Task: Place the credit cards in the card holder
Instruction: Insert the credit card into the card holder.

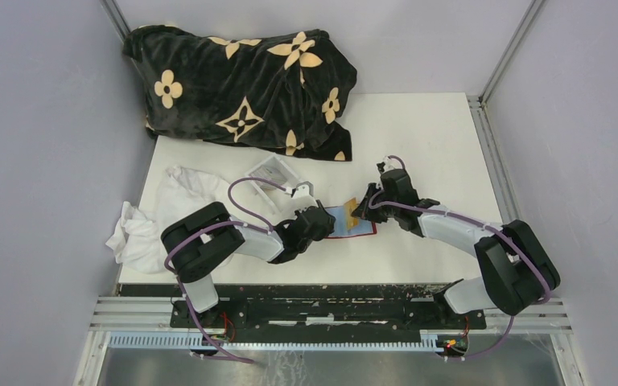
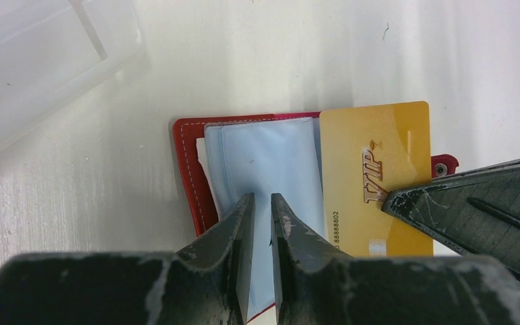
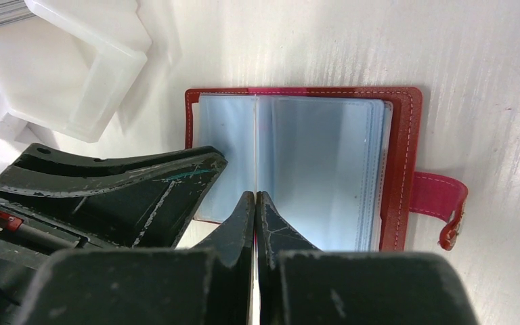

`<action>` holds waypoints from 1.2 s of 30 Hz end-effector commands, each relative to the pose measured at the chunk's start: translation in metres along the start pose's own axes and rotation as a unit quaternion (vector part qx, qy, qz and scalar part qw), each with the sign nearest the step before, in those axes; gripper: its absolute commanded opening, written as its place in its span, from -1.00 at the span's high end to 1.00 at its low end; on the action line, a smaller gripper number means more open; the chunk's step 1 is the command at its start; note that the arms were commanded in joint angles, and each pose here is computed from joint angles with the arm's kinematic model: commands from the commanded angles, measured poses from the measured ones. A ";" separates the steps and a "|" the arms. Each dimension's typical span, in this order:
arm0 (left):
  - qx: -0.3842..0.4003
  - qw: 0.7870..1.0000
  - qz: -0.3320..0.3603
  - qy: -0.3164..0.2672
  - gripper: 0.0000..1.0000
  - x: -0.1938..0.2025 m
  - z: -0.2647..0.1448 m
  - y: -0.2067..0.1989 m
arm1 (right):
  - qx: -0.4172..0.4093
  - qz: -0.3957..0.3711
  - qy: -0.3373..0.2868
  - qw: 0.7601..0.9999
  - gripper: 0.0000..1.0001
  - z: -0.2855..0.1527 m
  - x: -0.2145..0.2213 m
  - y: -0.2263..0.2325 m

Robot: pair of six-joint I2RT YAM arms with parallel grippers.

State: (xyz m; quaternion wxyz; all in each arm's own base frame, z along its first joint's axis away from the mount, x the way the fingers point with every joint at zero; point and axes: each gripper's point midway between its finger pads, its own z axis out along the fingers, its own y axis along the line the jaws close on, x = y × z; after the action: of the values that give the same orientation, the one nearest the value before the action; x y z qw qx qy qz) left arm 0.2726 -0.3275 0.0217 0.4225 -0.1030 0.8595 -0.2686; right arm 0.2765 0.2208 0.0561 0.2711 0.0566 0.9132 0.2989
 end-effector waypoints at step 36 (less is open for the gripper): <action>-0.119 0.988 0.068 0.069 0.52 0.044 -0.014 0.087 | -0.040 0.029 -0.004 0.999 0.98 0.006 0.009 0.002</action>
State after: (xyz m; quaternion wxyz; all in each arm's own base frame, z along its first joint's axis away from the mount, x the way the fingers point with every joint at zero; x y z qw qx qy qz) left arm 0.2720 -0.3258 0.0211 0.4253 -0.1054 0.8567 -0.2723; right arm 0.2676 0.2227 0.0429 0.2580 0.0750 0.9075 0.3229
